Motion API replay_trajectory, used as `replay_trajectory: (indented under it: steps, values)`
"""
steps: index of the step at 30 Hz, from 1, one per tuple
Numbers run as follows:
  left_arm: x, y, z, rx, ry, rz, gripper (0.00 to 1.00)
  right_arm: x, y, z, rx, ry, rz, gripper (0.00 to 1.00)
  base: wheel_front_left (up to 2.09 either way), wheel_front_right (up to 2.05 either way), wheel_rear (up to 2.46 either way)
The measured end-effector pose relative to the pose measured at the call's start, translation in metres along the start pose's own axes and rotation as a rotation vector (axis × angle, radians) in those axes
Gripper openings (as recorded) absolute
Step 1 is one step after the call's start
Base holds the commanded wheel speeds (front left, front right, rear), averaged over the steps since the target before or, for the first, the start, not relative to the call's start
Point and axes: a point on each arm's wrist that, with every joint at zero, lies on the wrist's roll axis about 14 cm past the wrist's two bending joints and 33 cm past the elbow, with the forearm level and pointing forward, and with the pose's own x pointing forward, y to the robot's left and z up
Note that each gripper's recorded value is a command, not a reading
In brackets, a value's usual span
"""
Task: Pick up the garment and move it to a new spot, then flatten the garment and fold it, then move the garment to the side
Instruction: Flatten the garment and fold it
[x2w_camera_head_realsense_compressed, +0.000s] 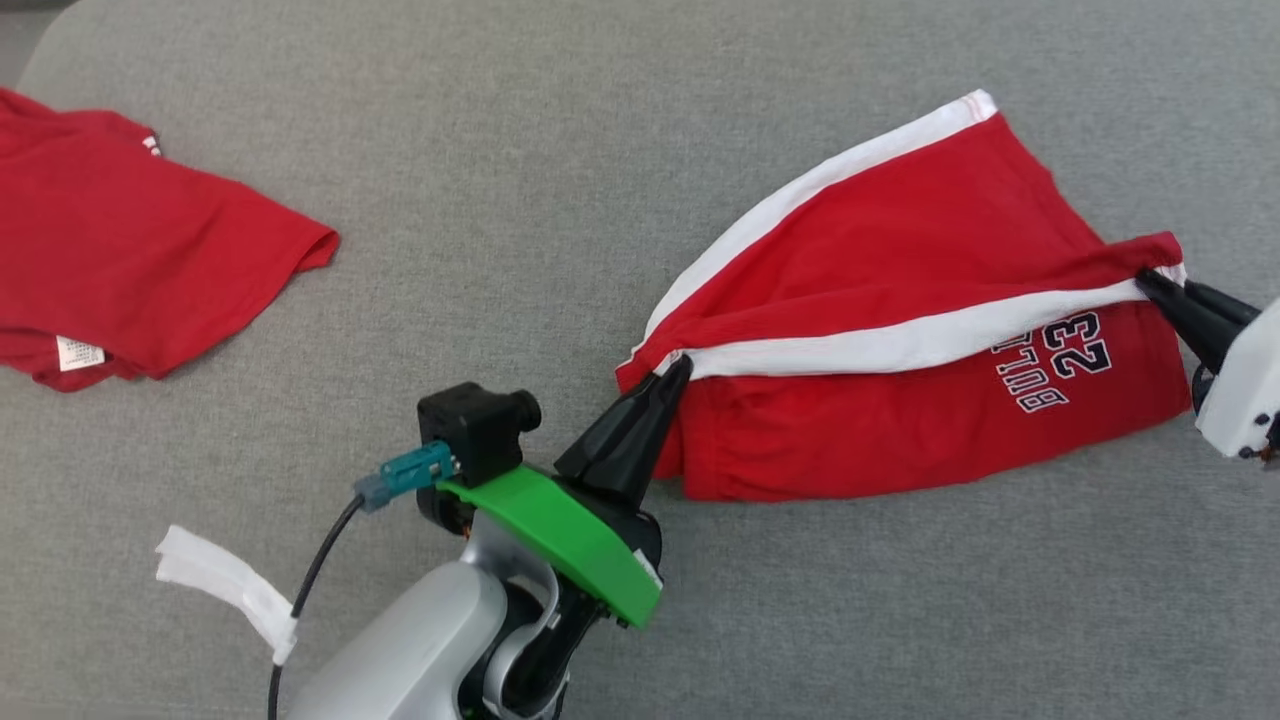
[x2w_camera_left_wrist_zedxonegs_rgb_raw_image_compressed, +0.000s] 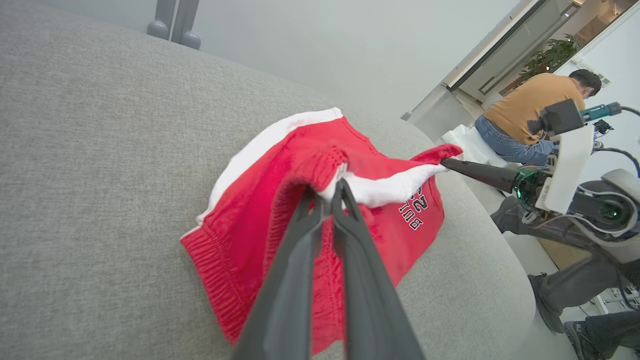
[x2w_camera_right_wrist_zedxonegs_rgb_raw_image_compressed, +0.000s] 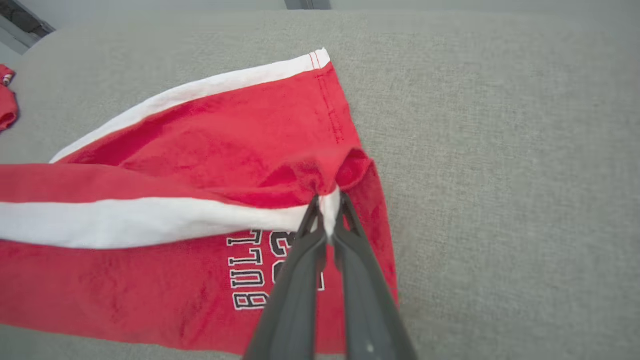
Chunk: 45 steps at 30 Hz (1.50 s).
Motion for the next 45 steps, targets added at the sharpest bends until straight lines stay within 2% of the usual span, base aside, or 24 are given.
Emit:
replay_trajectory:
  steps: [2, 7, 15, 32, 34, 35, 36, 37, 38, 45]
  values:
    - [0.008, 0.010, -0.001, -0.003, 0.010, 0.015, 0.00, 0.022, 0.001, -0.002, -0.040, 0.065, 0.013, 0.00, 0.00, 0.00, 0.00]
    - [0.016, 0.036, 0.002, -0.014, -0.001, 0.078, 0.00, 0.066, 0.010, 0.004, -0.064, 0.123, 0.052, 0.00, 0.00, 0.00, 0.00]
    - [0.020, 0.060, -0.008, -0.053, 0.009, 0.136, 0.00, 0.108, 0.005, 0.005, -0.097, 0.189, 0.051, 0.00, 0.00, 0.00, 0.00]
    - [0.024, 0.074, -0.010, -0.097, -0.017, 0.176, 0.00, 0.138, 0.011, 0.018, -0.112, 0.172, 0.070, 0.00, 0.00, 0.00, 0.00]
    - [0.024, 0.076, -0.011, -0.101, -0.017, 0.184, 0.18, 0.140, 0.011, 0.020, -0.113, 0.160, 0.068, 0.01, 0.00, 0.00, 0.00]
    - [0.024, 0.076, -0.011, -0.102, -0.018, 0.186, 0.36, 0.142, 0.010, 0.024, -0.117, 0.140, 0.063, 0.31, 0.00, 0.00, 0.00]
    - [0.024, 0.076, -0.011, -0.105, -0.019, 0.187, 0.45, 0.143, 0.010, 0.031, -0.114, 0.101, 0.061, 0.51, 0.00, 0.00, 0.00]
    - [0.024, 0.076, -0.011, -0.108, -0.020, 0.188, 0.78, 0.145, 0.011, 0.037, -0.102, 0.067, 0.060, 1.00, 0.00, 0.00, 0.00]
    - [0.025, 0.078, -0.011, -0.111, -0.027, 0.195, 1.00, 0.146, 0.015, 0.044, -0.094, 0.026, 0.068, 1.00, 0.00, 0.00, 0.00]
    - [0.023, 0.082, -0.012, -0.130, -0.046, 0.228, 1.00, 0.146, 0.018, 0.030, -0.080, 0.026, 0.075, 1.00, 0.00, 0.00, 0.00]
